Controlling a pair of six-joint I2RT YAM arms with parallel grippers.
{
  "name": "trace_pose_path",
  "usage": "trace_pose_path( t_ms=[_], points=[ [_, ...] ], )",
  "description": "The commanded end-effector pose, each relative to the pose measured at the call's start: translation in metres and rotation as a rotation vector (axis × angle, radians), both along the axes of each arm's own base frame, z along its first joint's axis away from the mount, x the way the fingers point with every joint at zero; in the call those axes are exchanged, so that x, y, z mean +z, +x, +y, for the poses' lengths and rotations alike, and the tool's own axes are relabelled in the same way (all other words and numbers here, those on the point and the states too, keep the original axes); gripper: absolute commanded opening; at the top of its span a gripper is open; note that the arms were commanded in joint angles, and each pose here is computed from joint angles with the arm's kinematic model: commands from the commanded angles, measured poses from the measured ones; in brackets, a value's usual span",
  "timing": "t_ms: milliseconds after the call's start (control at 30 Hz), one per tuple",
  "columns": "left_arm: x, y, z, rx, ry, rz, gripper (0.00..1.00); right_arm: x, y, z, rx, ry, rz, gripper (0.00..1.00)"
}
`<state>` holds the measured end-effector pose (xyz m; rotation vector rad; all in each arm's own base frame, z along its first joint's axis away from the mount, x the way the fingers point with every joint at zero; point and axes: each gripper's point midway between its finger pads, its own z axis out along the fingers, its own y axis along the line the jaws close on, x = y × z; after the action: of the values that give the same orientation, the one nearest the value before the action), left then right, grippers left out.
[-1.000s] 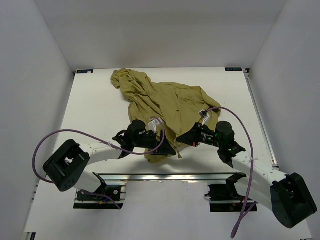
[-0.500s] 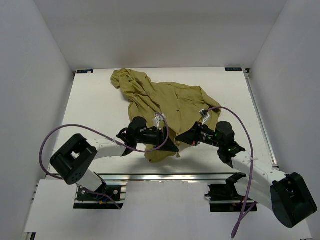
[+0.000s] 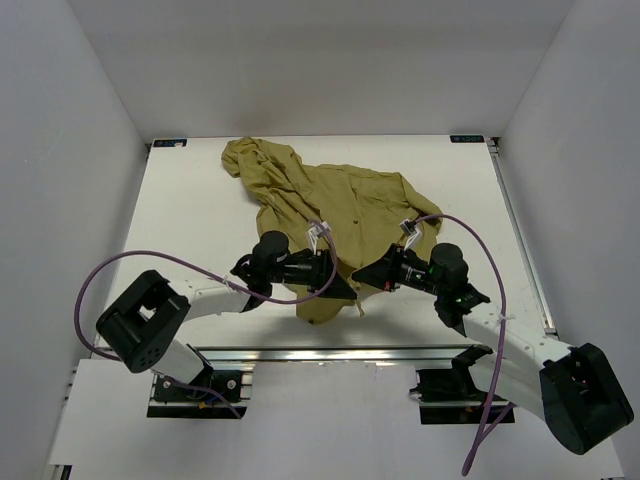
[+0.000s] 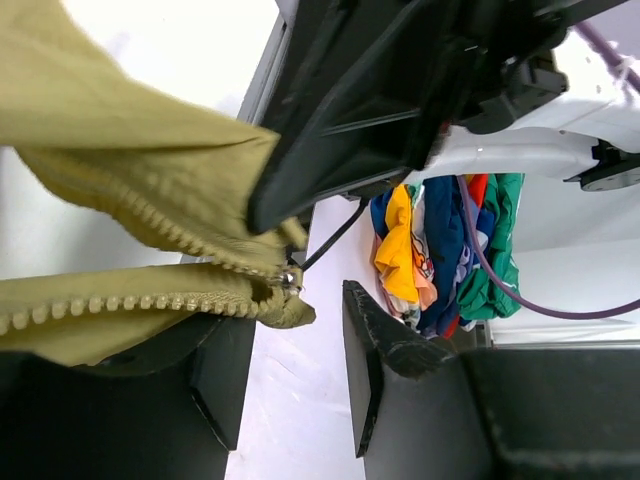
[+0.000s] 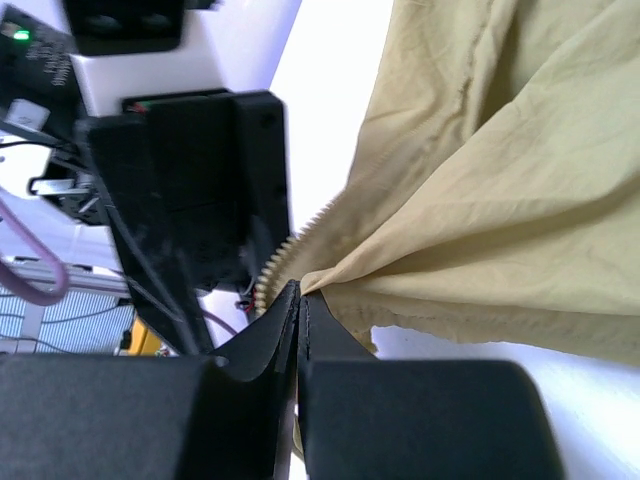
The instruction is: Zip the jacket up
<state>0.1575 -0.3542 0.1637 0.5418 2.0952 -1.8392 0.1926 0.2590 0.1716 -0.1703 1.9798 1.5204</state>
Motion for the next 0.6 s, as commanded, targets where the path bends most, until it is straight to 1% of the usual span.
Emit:
trace_pose_path(
  t_ms=[0, 67, 133, 267, 300, 367, 400, 433, 567],
  points=[
    [0.027, 0.005, 0.004, 0.018, -0.054, -0.086, 0.49, -0.001, 0.003, -0.001, -0.018, -0.01, -0.027, 0.0],
    [0.027, 0.005, 0.005, 0.025, -0.049, -0.09, 0.49, -0.002, 0.004, -0.002, -0.023, -0.013, -0.029, 0.0],
    [0.026, 0.008, 0.005, 0.033, -0.039, -0.09, 0.47, 0.003, 0.004, -0.001, -0.023, -0.004, -0.037, 0.0],
    [0.023, 0.01, 0.003, 0.031, -0.026, -0.083, 0.35, 0.008, 0.002, 0.001, -0.005, 0.013, -0.05, 0.0],
    [0.022, 0.011, 0.002, 0.032, -0.021, -0.079, 0.26, 0.01, 0.002, 0.002, -0.004, 0.018, -0.055, 0.0],
    [0.02, 0.014, 0.001, 0.037, -0.011, -0.073, 0.19, 0.013, 0.002, 0.003, 0.001, 0.029, -0.061, 0.0],
    [0.017, 0.014, 0.001, 0.041, 0.004, -0.062, 0.04, 0.014, 0.0, 0.004, 0.005, 0.032, -0.064, 0.0],
    [0.015, 0.015, 0.001, 0.047, 0.013, -0.059, 0.0, 0.015, 0.001, 0.004, 0.004, 0.031, -0.065, 0.0],
    [0.013, 0.014, 0.003, 0.054, 0.022, -0.074, 0.0, 0.014, 0.005, 0.003, -0.022, 0.023, -0.059, 0.0]
  ],
)
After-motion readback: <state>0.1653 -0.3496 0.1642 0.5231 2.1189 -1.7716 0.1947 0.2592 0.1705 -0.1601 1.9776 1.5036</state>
